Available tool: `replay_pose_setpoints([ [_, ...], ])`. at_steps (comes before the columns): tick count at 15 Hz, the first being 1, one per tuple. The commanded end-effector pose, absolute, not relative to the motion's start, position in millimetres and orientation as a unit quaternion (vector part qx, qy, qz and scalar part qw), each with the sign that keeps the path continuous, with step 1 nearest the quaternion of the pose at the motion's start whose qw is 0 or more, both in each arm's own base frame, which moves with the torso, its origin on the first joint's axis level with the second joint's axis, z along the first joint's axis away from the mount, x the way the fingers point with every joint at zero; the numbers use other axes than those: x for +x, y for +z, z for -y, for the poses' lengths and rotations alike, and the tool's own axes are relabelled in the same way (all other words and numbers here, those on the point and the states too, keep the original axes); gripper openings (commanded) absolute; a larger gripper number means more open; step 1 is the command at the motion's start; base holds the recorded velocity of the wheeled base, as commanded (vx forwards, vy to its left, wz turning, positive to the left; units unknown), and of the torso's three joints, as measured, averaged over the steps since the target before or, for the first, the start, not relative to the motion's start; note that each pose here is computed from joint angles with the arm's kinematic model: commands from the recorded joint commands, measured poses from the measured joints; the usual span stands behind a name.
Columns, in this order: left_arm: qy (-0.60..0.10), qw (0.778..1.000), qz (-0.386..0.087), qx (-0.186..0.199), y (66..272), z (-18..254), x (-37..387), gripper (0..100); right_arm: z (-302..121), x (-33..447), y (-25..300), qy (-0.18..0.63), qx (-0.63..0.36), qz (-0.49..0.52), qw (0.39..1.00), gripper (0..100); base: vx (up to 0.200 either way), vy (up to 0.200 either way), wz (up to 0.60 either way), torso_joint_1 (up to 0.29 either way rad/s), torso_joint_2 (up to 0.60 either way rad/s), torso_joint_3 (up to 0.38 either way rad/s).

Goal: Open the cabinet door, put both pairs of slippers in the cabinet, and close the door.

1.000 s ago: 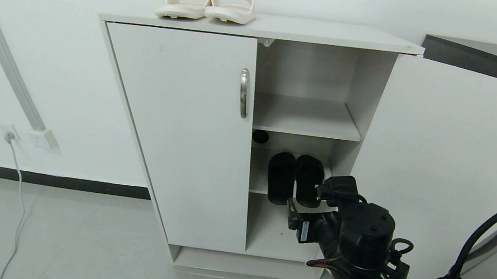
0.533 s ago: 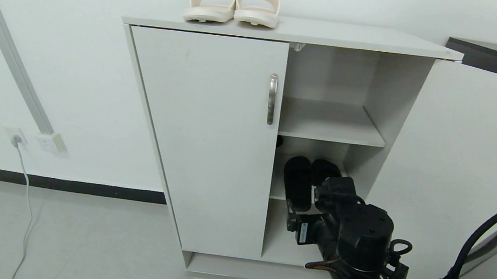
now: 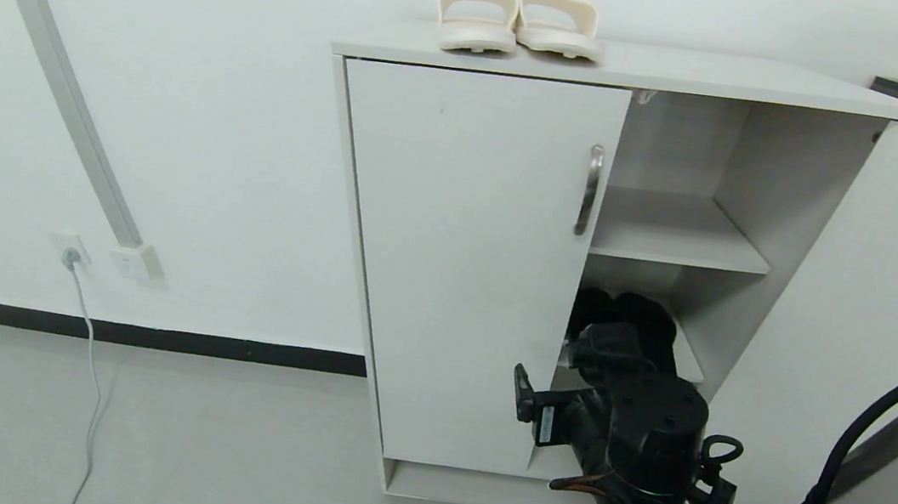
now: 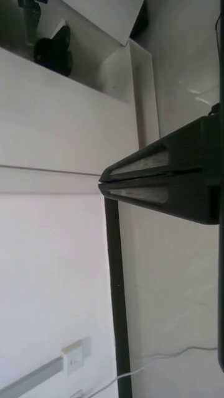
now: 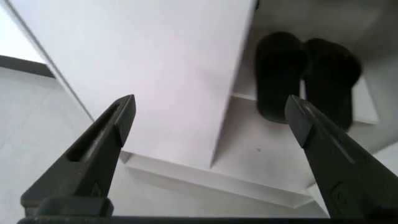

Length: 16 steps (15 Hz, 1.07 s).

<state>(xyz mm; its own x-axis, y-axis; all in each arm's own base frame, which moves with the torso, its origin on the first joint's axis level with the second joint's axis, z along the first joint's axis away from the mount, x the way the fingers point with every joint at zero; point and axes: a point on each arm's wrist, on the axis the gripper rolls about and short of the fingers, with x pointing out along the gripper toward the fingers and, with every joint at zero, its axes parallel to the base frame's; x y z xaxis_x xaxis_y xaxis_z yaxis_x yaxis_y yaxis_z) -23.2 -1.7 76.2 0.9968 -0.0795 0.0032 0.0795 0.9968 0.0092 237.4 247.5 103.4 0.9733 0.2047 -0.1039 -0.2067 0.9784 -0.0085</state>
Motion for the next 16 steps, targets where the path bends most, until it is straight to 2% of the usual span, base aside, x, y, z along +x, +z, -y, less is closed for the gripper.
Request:
replay_pose_setpoints([
  [1, -0.040, 0.999, 0.001, 0.005, 76.2, 1.7, -23.1, 0, -248.4, 238.1, 100.5, 0.104, -0.012, -0.054, 0.993, 100, 0.000, 0.200, 0.00, 0.007, 0.01, 0.002],
  [2, -0.040, 0.999, 0.001, 0.005, 76.2, 1.7, -23.1, 0, -248.6, 237.5, 100.3, 0.105, -0.012, -0.054, 0.993, 100, 0.000, 0.200, 0.00, 0.002, 0.00, 0.002],
  [16, -0.040, 0.999, 0.001, 0.005, 76.2, 1.7, -23.1, 0, -241.1, 237.1, 99.4, 0.125, -0.002, -0.037, 0.991, 100, 0.000, 0.000, 0.00, 0.000, 0.00, 0.000],
])
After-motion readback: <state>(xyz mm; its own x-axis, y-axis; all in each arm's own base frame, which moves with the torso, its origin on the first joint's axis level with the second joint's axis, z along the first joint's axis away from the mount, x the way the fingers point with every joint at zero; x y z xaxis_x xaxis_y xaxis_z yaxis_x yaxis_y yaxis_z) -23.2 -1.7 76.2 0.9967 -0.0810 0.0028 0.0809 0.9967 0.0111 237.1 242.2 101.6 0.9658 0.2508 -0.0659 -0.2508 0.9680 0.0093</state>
